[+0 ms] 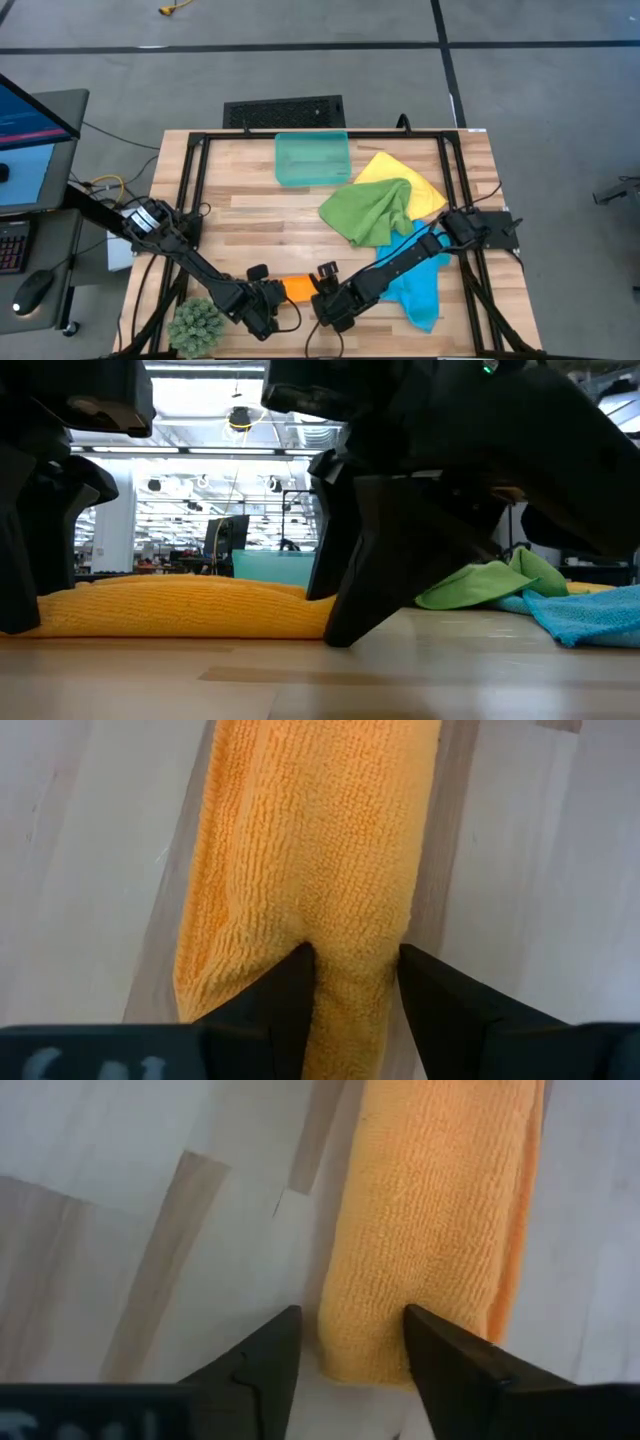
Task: Roll microfiber towels into tight, uniform cylinder then place into a basket
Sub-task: Fold the orange towel
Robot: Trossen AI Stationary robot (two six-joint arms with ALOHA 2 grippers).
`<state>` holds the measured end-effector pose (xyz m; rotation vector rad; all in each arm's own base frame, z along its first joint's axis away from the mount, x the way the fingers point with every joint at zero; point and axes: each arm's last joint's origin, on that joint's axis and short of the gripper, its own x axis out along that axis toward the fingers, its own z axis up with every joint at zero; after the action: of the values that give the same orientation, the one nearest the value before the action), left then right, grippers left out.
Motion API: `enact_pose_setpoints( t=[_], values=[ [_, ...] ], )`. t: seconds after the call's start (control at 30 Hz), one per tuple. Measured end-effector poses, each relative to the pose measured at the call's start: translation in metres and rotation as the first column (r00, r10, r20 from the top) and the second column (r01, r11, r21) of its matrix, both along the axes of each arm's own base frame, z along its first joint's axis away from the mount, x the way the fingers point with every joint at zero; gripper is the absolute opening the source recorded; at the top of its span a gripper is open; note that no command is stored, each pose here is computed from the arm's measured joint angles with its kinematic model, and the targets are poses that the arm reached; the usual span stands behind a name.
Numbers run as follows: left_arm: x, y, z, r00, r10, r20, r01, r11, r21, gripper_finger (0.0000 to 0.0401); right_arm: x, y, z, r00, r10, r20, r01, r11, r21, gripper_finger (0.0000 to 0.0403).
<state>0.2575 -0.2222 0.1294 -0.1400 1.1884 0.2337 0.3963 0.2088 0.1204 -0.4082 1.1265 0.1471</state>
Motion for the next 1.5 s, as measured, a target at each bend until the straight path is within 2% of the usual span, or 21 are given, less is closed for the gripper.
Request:
enact_pose_setpoints(
  t=[0.23, 0.3, 0.5, 0.67, 0.83, 0.97, 1.2, 1.33, 1.5],
  values=[
    [-0.006, -0.006, 0.0, 0.997, -0.072, 0.033, 0.069, 0.995, 0.076, 0.0141, 0.004, -0.007, -0.001, 0.998, -0.056, -0.01, 0.057, 0.998, 0.038, 0.0043],
    [-0.01, -0.01, -0.001, 0.995, -0.086, 0.051, 0.081, 0.991, 0.104, 0.0141, 0.004, -0.007, -0.001, 0.998, -0.059, -0.01, 0.059, 0.997, 0.041, 0.0018],
    [-0.023, -0.022, 0.0, 0.985, -0.138, 0.103, 0.117, 0.976, 0.184, 0.0141, 0.004, -0.008, -0.002, 0.998, -0.049, -0.027, 0.05, 0.996, 0.075, 0.0037],
    [-0.032, -0.026, 0.0, 0.979, -0.167, 0.12, 0.133, 0.96, 0.245, 0.0141, 0.006, -0.005, -0.001, 0.999, -0.033, -0.016, 0.035, 0.991, 0.128, 0.0015],
    [-0.033, -0.021, -0.005, 0.97, -0.225, 0.089, 0.189, 0.936, 0.296, 0.0141, 0.01, -0.002, 0.0, 1.0, -0.016, 0.001, 0.015, 0.979, 0.202, 0.0019],
    [-0.033, -0.014, -0.009, 0.972, -0.222, 0.074, 0.19, 0.935, 0.299, 0.0141, 0.01, 0.002, 0.002, 1.0, -0.006, 0.001, 0.006, 0.976, 0.216, 0.0027],
    [-0.032, -0.006, -0.013, 0.987, -0.139, 0.078, 0.114, 0.958, 0.262, 0.014, 0.01, 0.004, 0.003, 0.999, 0.033, -0.017, -0.027, 0.964, 0.265, 0.0015],
    [-0.03, -0.005, -0.014, 0.992, -0.105, 0.071, 0.087, 0.971, 0.221, 0.0107, 0.01, 0.006, 0.003, 0.998, 0.049, -0.025, -0.04, 0.952, 0.302, 0.0024],
    [-0.026, -0.008, -0.011, 0.998, -0.052, 0.042, 0.046, 0.992, 0.118, 0.0022, 0.012, 0.01, 0.005, 0.998, 0.048, -0.034, -0.03, 0.912, 0.408, 0.0017]
  ],
)
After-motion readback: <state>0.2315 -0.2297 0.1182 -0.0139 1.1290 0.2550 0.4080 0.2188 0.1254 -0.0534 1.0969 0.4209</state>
